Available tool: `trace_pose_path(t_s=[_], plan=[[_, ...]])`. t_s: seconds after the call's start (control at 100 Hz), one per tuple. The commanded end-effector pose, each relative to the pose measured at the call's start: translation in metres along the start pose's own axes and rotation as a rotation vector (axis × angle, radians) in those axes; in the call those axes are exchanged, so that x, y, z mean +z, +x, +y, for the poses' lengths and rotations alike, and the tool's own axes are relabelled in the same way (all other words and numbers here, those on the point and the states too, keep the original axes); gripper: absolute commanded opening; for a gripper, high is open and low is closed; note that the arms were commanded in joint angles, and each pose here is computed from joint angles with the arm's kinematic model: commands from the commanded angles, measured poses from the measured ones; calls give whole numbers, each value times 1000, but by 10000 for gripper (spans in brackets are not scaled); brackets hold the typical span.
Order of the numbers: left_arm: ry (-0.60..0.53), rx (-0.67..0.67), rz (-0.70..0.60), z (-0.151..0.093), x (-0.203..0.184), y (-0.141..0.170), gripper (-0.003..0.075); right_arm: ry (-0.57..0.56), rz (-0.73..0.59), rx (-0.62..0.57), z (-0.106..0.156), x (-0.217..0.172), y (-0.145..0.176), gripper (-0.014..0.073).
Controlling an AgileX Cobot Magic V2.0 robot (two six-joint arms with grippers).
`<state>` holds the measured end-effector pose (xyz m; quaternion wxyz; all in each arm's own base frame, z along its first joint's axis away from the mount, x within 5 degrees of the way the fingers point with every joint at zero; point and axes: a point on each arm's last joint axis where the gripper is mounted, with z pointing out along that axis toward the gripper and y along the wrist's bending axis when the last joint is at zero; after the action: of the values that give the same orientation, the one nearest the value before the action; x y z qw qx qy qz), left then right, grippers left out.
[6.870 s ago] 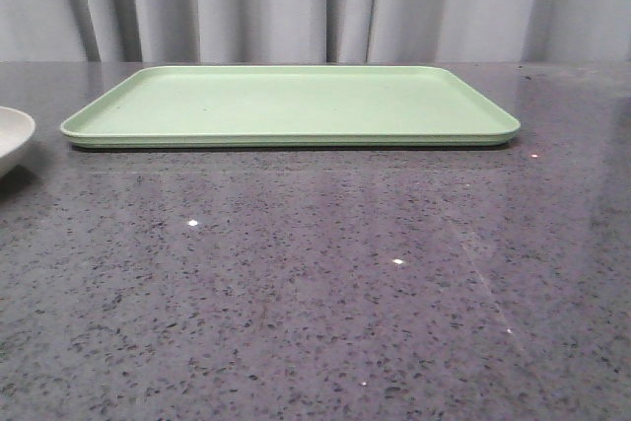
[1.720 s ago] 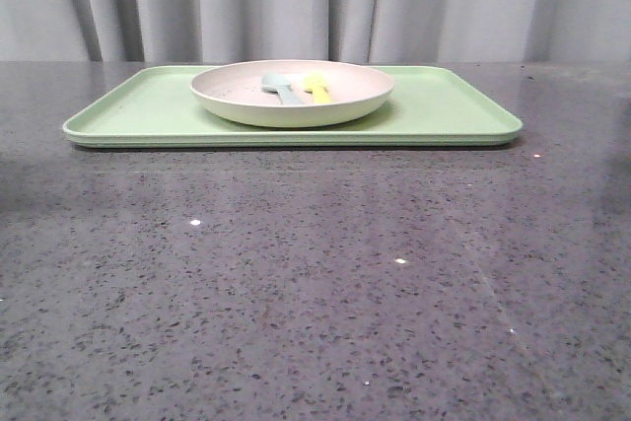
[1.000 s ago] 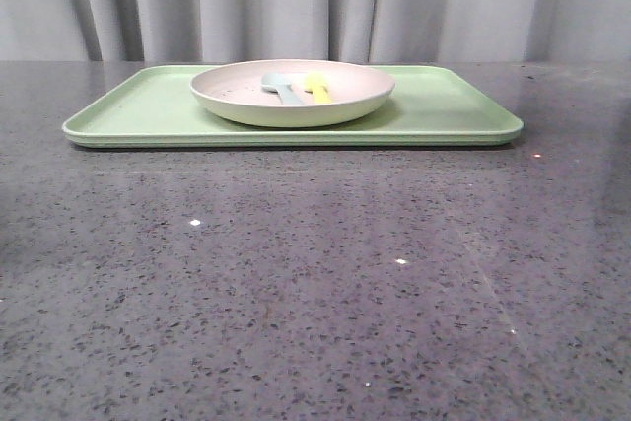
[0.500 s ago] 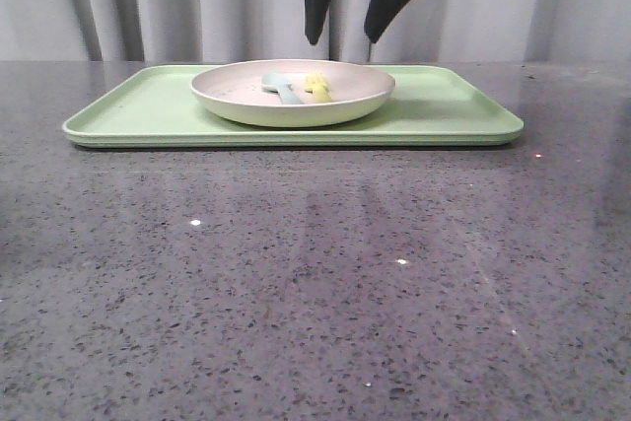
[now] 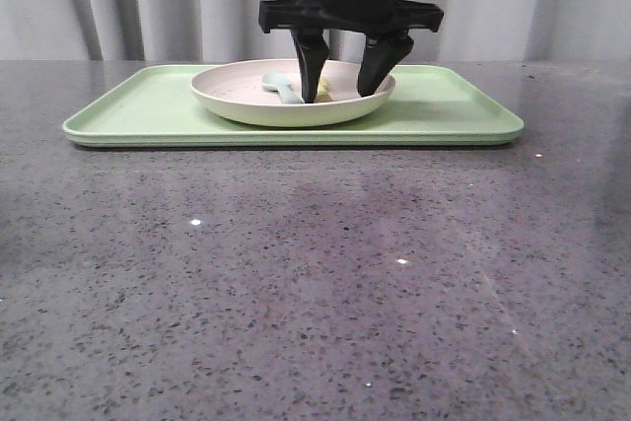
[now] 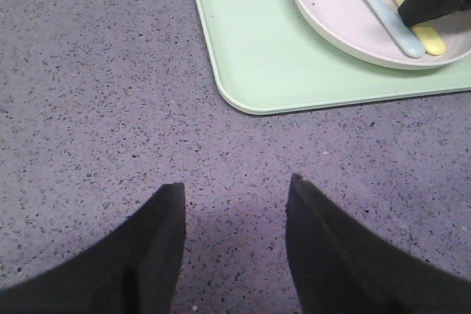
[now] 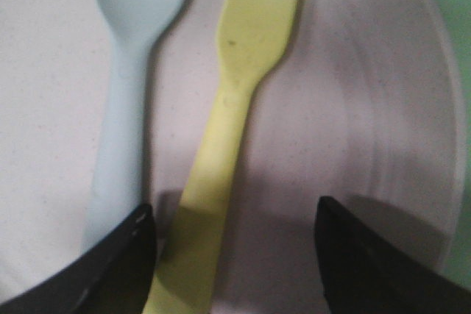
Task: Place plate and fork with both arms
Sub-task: 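Lower the right gripper onto the yellow fork in the plate, then grasp the yellow fork handle with the right gripper and lift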
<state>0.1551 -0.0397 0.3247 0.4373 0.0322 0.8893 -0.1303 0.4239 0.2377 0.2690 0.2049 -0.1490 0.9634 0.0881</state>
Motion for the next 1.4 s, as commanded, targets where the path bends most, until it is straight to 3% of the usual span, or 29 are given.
trace_pose_path(t_s=[0.0, 0.14, 0.33, 0.64, 0.76, 1.1, 1.39], plan=[[23, -14, -85, -4, -6, -12, 312, -24, -123, -4, 2, -38, -12, 476], [23, -14, -85, -4, -6, -12, 312, -25, -122, -3, 2, -38, -12, 459], [23, -14, -85, -4, -6, -12, 312, -24, -117, -3, 2, -37, -12, 357], [23, -14, -85, -4, -6, -12, 312, -21, -100, -2, 2, -31, -11, 20], [23, -14, -85, -4, -6, -12, 312, -21, -103, -2, 2, -32, -11, -59], [23, -14, -85, -4, -6, -12, 312, -28, -150, 0, 2, -63, -18, -68], [23, -14, -85, -4, -6, -12, 312, 4, -159, 50, -26, -102, -26, -68]])
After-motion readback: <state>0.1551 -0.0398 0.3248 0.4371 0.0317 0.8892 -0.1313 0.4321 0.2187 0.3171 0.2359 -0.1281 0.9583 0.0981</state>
